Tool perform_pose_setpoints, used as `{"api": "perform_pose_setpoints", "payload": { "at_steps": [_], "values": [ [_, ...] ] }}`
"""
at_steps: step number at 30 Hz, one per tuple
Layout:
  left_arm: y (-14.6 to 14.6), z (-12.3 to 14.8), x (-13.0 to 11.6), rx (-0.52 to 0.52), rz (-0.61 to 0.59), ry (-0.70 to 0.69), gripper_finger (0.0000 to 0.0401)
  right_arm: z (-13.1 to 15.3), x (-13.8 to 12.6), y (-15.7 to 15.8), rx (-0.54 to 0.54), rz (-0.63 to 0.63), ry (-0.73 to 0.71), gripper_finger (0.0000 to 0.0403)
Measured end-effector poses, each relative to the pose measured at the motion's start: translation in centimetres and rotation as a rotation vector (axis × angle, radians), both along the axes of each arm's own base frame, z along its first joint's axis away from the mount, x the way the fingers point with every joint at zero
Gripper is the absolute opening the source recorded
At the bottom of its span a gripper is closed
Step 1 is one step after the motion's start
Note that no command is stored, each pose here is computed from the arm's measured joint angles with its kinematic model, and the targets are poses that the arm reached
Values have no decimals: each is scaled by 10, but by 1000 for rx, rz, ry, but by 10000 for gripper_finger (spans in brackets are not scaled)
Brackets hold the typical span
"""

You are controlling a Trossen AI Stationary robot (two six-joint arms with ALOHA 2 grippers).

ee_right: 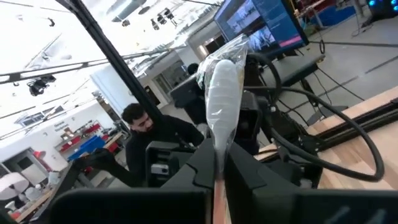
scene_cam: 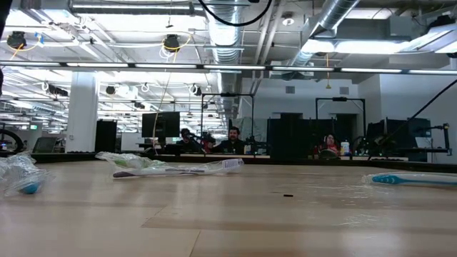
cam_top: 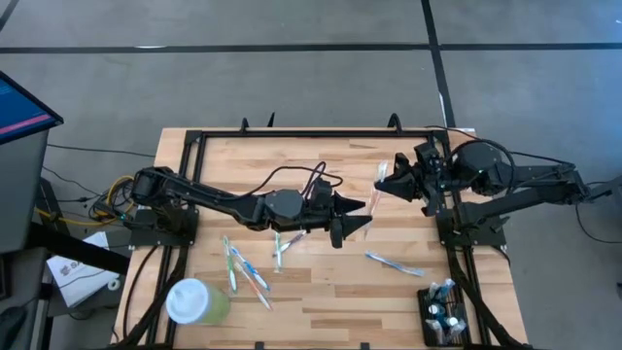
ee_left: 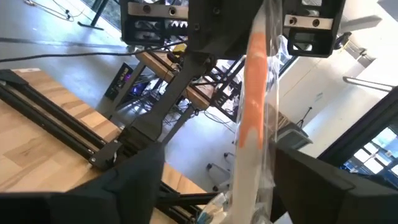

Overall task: Pick & Place toothbrushing station
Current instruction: Put the top orange toothbrush into the black organizer

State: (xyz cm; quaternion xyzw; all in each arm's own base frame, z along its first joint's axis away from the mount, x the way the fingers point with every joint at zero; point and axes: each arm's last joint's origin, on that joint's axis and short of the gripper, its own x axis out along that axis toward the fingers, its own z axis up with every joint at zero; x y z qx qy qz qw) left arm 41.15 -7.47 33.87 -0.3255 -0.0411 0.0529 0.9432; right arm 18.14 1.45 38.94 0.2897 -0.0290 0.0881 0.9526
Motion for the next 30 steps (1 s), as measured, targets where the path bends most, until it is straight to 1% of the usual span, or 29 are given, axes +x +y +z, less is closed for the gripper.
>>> {"api": "perform_pose_setpoints", "payload": {
  "at_steps": [2, 4, 11, 19, 22, 25, 28, 30],
  "values": [
    [-1, 2, -1, -1, -8, -7, 293, 0, -3, 1, -7, 7, 3, 8],
    [0, 6, -4, 7, -9, -10, 297, 4, -7, 3, -20, 17, -28, 6],
    [-1, 16, -10, 15, -10, -41, 296, 9, -20, 11, -21, 70, -61, 6],
    [0, 21, -14, 17, -12, -37, 295, 12, -29, 25, -24, 138, -90, 5],
    [-1, 23, -15, 21, -47, -44, 295, 12, -30, 32, -20, 167, -86, 5],
    [-3, 22, -15, 59, -117, -36, 295, 12, -33, 40, -12, 191, -84, 4],
    [-8, 18, -15, 106, -166, 8, 295, 11, -36, 49, -4, 196, -79, 4],
    [-11, 14, -16, 117, -191, 43, 295, 11, -39, 54, -6, 189, -73, 5]
  ]
}}
